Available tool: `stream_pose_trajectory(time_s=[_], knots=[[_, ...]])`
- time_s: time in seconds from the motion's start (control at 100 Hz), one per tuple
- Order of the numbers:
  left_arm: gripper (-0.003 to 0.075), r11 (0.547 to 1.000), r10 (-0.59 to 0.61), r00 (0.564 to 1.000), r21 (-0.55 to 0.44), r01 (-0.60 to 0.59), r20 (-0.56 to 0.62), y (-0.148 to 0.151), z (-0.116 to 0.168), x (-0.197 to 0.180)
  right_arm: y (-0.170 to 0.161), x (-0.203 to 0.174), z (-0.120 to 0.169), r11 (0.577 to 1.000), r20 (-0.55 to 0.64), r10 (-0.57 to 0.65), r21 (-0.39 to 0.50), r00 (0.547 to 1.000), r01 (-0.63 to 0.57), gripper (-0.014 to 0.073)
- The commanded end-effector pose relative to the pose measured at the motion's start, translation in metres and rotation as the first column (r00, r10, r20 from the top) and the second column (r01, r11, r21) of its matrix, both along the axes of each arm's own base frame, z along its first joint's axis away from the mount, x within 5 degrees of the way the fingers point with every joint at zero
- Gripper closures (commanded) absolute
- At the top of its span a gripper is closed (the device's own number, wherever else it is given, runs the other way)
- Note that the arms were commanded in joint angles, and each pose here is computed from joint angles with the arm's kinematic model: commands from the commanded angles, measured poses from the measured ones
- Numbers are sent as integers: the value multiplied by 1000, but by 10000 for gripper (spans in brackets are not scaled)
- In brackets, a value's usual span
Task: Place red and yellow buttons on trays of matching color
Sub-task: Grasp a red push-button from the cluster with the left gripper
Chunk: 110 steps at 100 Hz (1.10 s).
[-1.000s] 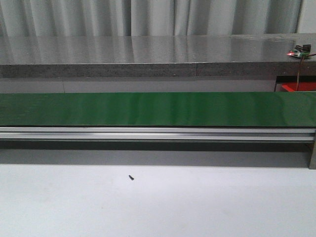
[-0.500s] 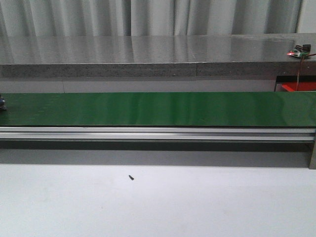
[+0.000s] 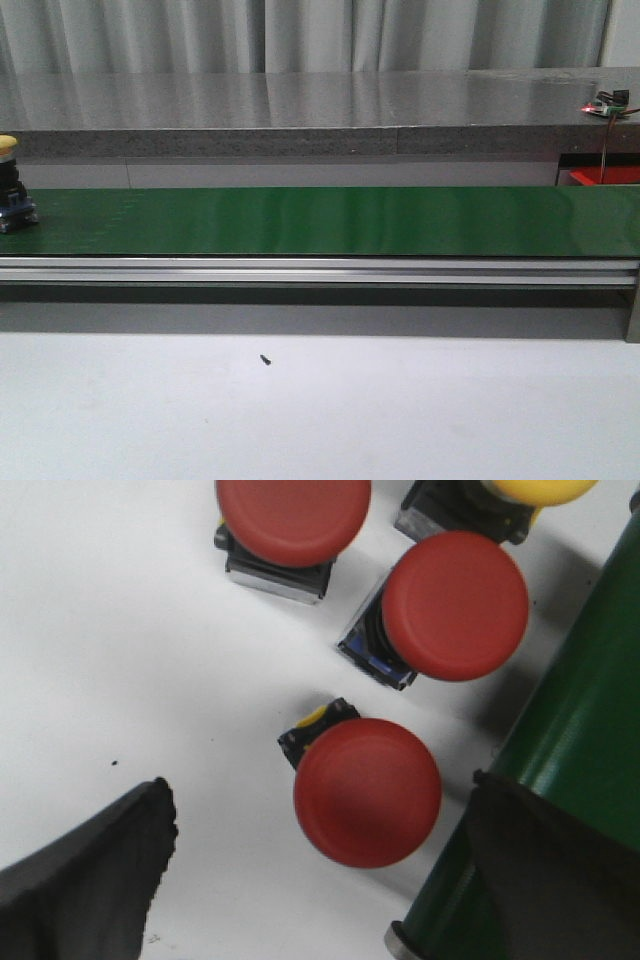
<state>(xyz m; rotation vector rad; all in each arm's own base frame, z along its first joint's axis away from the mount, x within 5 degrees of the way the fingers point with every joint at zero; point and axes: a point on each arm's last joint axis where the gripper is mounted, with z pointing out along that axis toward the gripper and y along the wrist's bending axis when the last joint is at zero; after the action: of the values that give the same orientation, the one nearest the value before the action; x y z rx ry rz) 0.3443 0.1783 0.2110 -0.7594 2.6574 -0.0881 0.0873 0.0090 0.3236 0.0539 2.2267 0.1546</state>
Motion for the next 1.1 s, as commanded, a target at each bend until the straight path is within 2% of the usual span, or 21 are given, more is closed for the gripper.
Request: stream_pose_trajectory(time_s=[0.0, 0.19, 0.26, 0.33, 0.53, 0.62, 0.79, 1.09], knots=[[134, 999, 17, 996, 38, -20, 86, 3, 20, 4, 0, 3, 12, 1000, 88, 1, -3, 996, -1, 663], [138, 999, 21, 997, 36, -24, 80, 5, 10, 8, 0, 3, 12, 1000, 88, 1, -3, 996, -1, 663], [164, 999, 24, 995, 45, -28, 92, 6, 9, 10, 0, 3, 12, 1000, 88, 1, -3, 996, -1, 663], [216, 998, 25, 995, 50, -31, 100, 7, 10, 10, 0, 3, 12, 1000, 88, 1, -3, 996, -1, 663], [426, 998, 26, 994, 51, -31, 102, 7, 10, 10, 0, 3, 12, 1000, 88, 1, -3, 996, -1, 663], [480, 998, 25, 995, 49, -30, 99, 7, 10, 10, 0, 3, 12, 1000, 88, 1, -3, 996, -1, 663], [492, 998, 9, 996, 57, -14, 91, 3, 22, 4, 0, 3, 12, 1000, 88, 1, -3, 996, -1, 663], [492, 990, -11, 976, 143, -21, 219, -8, 85, -18, 0, 3, 12, 1000, 88, 1, -3, 996, -1, 663]])
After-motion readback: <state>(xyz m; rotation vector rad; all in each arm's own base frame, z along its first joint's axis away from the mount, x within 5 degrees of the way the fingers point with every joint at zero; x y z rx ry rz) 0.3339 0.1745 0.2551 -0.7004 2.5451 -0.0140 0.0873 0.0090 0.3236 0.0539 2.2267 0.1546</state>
